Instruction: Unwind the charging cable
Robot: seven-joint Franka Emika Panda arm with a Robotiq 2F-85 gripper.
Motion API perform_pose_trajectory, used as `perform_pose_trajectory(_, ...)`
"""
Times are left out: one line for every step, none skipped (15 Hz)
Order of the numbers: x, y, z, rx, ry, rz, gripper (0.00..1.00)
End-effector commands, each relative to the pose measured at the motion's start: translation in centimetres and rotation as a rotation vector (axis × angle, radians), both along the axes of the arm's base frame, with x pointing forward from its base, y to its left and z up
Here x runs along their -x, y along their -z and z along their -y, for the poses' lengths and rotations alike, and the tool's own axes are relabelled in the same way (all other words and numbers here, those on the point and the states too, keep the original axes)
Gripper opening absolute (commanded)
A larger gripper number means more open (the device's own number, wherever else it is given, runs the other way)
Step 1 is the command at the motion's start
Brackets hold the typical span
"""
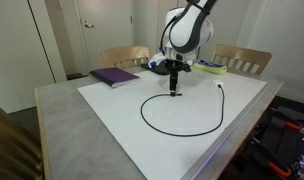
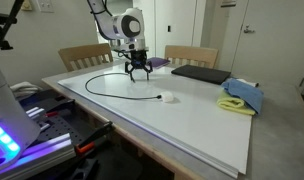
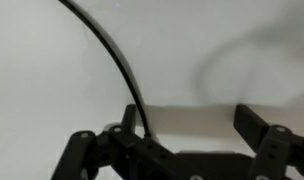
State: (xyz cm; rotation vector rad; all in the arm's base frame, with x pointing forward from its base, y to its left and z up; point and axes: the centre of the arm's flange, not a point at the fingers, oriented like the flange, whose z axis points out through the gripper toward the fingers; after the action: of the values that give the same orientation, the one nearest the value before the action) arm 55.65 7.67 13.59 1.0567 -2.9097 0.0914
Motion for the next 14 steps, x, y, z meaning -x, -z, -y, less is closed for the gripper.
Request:
perform_pose_trajectory(1.1, 0.3, -0.3, -0.019, 0.001, 0.007, 1.0)
perform_pose_trajectory(1.0, 0.3, -0.4, -0.022, -0.001, 0.004, 0.93)
perform_pose_trajectory(0.9, 0.4, -0.5, -0.022, -0.002, 0.003, 0.74)
perform_pose_trajectory(1.1, 0.2, -0.7, -0.024, -0.006, 0.002, 0.67)
perform_pose_trajectory(1.1, 0.2, -0.9, -0.027, -0.01, 0.002, 0.61)
perform_pose_trajectory(1.3, 0.1, -1.1, -0.027, -0.013, 0.001, 0.53)
perform_pose_trajectory(1.5, 0.0, -1.3, -0.029, -0.015, 0.0, 0.46)
perform_pose_trajectory(1.7, -0.1, -1.4, -0.031, -0.018, -0.001, 0.38)
perform_pose_trajectory(2.0, -0.2, -1.5, -0.031, -0.021, -0.003, 0.32)
perform_pose_trajectory(2.2, -0.2, -1.7, -0.032, -0.024, -0.004, 0.24)
perform_pose_trajectory(2.4, -0.4, -1.9, -0.033, -0.028, -0.007, 0.18)
perform_pose_trajectory(2.5, -0.4, -2.0, -0.032, -0.031, -0.01, 0.1)
perform_pose_trajectory(2.6, -0.5, -2.1, -0.027, -0.04, -0.013, 0.04)
perform_pose_trajectory(2.7, -0.6, -2.2, -0.019, -0.042, -0.015, 0.01)
